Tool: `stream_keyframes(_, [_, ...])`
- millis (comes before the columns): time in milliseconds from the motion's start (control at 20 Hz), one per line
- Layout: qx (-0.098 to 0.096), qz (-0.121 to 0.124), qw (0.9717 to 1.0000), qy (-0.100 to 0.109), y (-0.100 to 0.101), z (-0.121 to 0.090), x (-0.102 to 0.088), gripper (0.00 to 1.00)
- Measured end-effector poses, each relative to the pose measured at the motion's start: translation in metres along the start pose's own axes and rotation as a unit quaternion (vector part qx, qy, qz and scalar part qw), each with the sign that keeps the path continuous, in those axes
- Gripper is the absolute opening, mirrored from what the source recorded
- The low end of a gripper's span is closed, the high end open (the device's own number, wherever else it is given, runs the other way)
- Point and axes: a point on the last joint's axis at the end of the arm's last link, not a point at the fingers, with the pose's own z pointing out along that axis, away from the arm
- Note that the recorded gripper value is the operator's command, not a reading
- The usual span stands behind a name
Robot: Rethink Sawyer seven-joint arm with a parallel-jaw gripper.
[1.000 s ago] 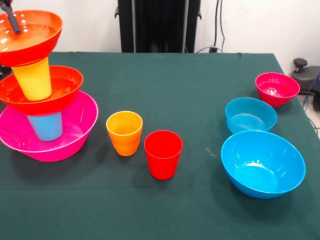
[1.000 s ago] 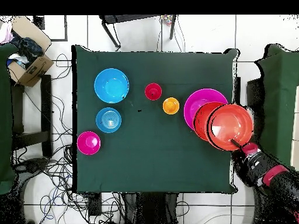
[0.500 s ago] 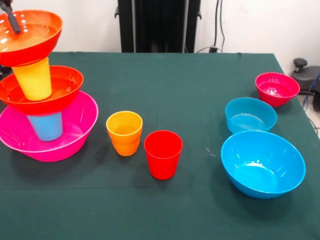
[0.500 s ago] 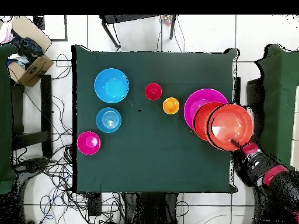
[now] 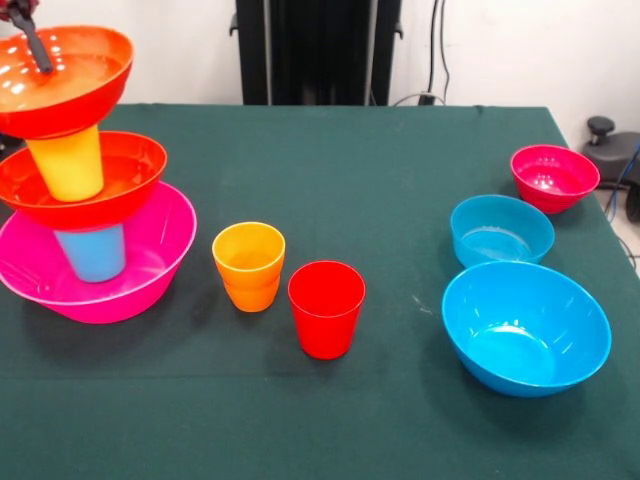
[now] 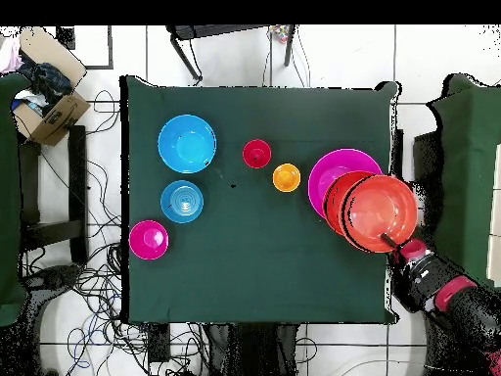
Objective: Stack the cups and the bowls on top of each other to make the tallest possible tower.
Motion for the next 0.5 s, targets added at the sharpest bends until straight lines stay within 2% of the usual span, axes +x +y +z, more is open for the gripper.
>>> stream_keyframes(500, [-0.002,-0.01,0.9998,0.015,-0.009,0.016,0.014,0.0])
